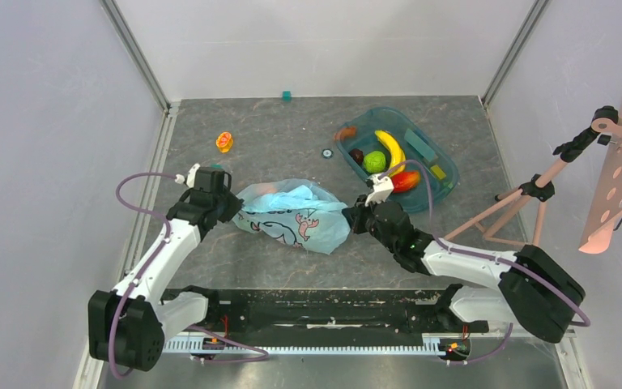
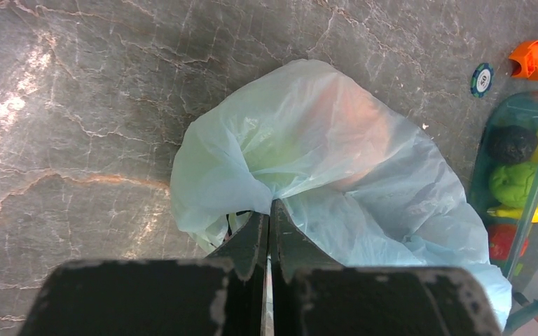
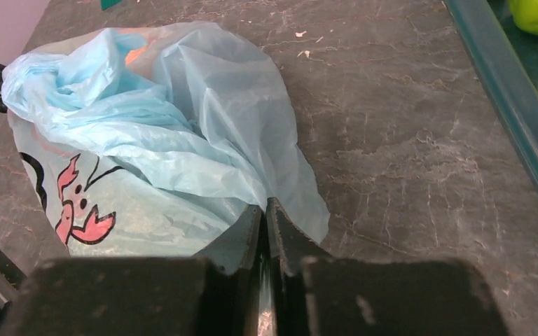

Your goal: Take the fake fruits out of the plastic bag

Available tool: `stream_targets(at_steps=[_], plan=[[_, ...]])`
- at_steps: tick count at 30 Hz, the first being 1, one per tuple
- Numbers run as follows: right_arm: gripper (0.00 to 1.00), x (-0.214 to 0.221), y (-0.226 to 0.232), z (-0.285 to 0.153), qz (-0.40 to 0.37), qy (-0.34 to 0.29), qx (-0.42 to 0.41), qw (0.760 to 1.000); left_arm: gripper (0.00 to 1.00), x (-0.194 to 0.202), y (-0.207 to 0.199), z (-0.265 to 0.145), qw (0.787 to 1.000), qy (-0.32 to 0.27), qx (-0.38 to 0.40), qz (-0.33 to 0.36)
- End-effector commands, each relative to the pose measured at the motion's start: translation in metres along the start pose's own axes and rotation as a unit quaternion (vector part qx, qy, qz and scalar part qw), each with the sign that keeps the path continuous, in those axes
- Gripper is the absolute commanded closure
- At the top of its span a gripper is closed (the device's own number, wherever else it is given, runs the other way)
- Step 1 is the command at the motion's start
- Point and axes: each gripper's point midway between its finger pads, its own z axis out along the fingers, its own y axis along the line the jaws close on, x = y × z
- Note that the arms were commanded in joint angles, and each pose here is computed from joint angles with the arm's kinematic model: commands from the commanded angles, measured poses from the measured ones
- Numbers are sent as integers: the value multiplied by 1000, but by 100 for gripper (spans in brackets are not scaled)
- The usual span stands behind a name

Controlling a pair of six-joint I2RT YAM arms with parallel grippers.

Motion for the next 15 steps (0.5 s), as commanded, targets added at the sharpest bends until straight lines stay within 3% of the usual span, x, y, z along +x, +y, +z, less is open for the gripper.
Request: stream_targets(at_steps=[1,3,6,9,15], plan=[[82,-20,-1,-7,-8,-45,-10,999,98,-15,14,-4,999,-39,-18,24],[59,-27,16,-9,-70,-44,-60,995,98,-14,5,-4,999,-35,7,35],[33,-36,39,-10,-163,-33,-121,979,98,-13,-7,-5,998,-27,34,47],[24,-49,63,-13,-236,-29,-180,954,98,-13,-15,-7,997,-19,51,59],[21,-78,101,-21,-334,-76,-246,907,98,-14,-25,-13,995,-14,72,71]])
